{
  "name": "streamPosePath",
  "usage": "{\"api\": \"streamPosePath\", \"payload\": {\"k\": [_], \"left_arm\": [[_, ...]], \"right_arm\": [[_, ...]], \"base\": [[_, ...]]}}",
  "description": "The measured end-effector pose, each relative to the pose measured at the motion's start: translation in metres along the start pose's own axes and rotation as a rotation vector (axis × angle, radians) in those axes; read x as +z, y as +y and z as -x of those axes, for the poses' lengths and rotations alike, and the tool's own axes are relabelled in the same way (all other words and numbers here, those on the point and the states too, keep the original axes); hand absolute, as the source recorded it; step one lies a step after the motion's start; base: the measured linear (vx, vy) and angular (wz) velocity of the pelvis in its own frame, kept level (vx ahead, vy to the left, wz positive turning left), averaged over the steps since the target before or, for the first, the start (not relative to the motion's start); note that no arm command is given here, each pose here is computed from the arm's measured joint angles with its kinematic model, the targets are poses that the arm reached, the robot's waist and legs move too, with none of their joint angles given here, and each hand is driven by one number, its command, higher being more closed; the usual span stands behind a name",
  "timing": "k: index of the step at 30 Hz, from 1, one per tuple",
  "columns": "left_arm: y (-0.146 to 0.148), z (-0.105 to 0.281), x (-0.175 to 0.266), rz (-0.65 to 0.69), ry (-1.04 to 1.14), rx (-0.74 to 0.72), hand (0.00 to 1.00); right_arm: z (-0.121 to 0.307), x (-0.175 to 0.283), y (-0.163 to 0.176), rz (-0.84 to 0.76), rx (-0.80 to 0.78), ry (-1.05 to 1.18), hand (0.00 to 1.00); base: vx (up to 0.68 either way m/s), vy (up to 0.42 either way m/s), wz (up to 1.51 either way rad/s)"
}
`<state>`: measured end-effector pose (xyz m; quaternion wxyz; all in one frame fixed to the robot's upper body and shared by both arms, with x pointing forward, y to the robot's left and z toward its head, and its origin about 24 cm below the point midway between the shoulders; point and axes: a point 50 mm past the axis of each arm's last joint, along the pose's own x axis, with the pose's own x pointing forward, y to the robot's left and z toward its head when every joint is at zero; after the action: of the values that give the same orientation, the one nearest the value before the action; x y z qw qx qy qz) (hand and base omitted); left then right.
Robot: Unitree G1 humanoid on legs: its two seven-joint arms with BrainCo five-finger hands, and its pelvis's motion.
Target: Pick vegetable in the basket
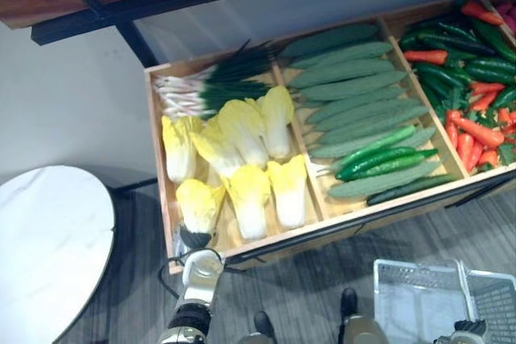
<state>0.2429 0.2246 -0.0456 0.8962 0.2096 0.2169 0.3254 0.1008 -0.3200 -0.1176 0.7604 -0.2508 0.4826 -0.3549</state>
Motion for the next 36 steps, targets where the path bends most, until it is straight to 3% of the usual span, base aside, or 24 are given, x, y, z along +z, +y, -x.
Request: {"api": "streamPosePath", "payload": {"k": [10, 22, 28, 33, 36], "left_arm": [[0.035, 0.010, 0.063, 0.177, -0.271, 0.121, 1.00], [0.072, 0.039, 0.125, 0.293, -0.634, 0.230, 1.00], [0.059, 0.056, 0.153, 0.209, -0.880, 0.040, 1.00], [0.034, 0.070, 0.166, 0.026, -1.104, -0.262, 1.00], [0.018, 0.083, 0.167, -0.052, -1.187, -0.453, 1.00]], "right_arm": [[-0.002, 0.000, -0.005, -0.007, -0.002, -0.003, 1.00], [-0.022, 0.007, -0.053, 0.068, -0.075, -0.061, 1.00], [-0.024, 0.045, -0.072, 0.272, -0.070, -0.280, 1.00], [-0.008, 0.132, -0.096, 0.499, -0.067, -0.700, 1.00], [0.002, 0.161, -0.093, 0.562, -0.050, -0.823, 1.00]], "base": [[0.00, -0.003, 0.00], [-0.02, -0.004, -0.25], [0.00, -0.006, -0.44], [-0.04, -0.006, -0.79], [-0.07, 0.002, -0.84]]}}
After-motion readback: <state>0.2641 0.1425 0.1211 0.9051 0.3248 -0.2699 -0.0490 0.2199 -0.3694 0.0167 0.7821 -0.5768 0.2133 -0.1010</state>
